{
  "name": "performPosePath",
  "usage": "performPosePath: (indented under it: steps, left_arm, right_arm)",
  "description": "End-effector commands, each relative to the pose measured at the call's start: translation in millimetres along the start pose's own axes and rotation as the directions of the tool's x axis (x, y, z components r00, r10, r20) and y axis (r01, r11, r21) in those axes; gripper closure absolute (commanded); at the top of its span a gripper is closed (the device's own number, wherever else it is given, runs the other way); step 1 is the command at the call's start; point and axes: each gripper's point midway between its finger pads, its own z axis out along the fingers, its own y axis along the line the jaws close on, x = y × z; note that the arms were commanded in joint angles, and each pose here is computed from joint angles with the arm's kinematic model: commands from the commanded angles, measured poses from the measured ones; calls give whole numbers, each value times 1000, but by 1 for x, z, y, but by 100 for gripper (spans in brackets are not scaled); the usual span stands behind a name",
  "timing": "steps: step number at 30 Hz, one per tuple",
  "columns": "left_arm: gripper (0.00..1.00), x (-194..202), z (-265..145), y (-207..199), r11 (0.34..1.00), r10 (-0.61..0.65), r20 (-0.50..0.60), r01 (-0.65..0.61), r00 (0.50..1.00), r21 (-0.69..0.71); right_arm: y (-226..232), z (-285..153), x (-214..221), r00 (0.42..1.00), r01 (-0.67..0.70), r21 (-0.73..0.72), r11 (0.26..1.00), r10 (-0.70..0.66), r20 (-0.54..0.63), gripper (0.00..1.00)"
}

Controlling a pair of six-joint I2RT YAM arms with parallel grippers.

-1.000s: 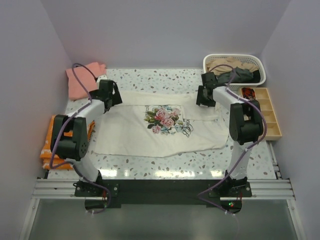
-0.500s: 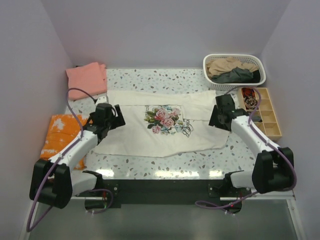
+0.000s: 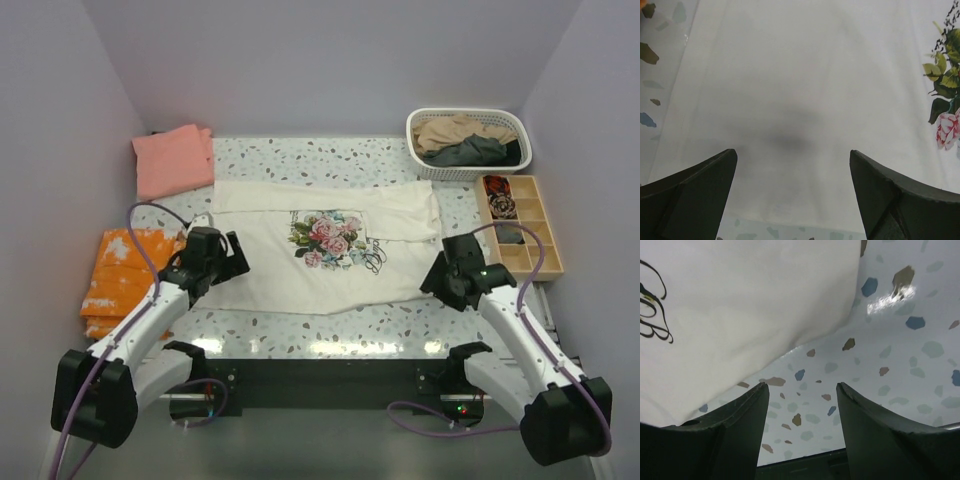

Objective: Fold and stack the t-shirts
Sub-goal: Fold the tshirt

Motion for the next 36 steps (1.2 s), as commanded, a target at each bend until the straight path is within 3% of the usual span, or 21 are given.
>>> performPosePath:
  steps: [1, 13, 28, 31, 36]
  left_arm:
    - [0, 25, 2, -5, 1000, 17, -76, -16, 997, 16]
    - [0, 45, 13, 3, 1000, -6, -125, 3, 992, -18]
    - [0, 29, 25, 5, 998, 30, -78, -35, 997, -59]
    - [0, 26, 28, 3, 998, 35, -70, -39, 997, -55]
    - [0, 26, 32, 2, 997, 43, -73, -48, 996, -58]
  right_arm:
    - [15, -6, 30, 989, -108, -75, 991, 99, -114, 39]
    - [14, 37, 47, 992, -83, -11, 996, 82, -92, 39]
    - [22, 63, 21, 1000, -14, 17, 1000, 14, 15, 41]
    - [22, 68, 23, 1000, -3, 20, 1000, 3, 9, 50]
    - [31, 68, 21, 1000, 20, -22, 1000, -20, 6, 93]
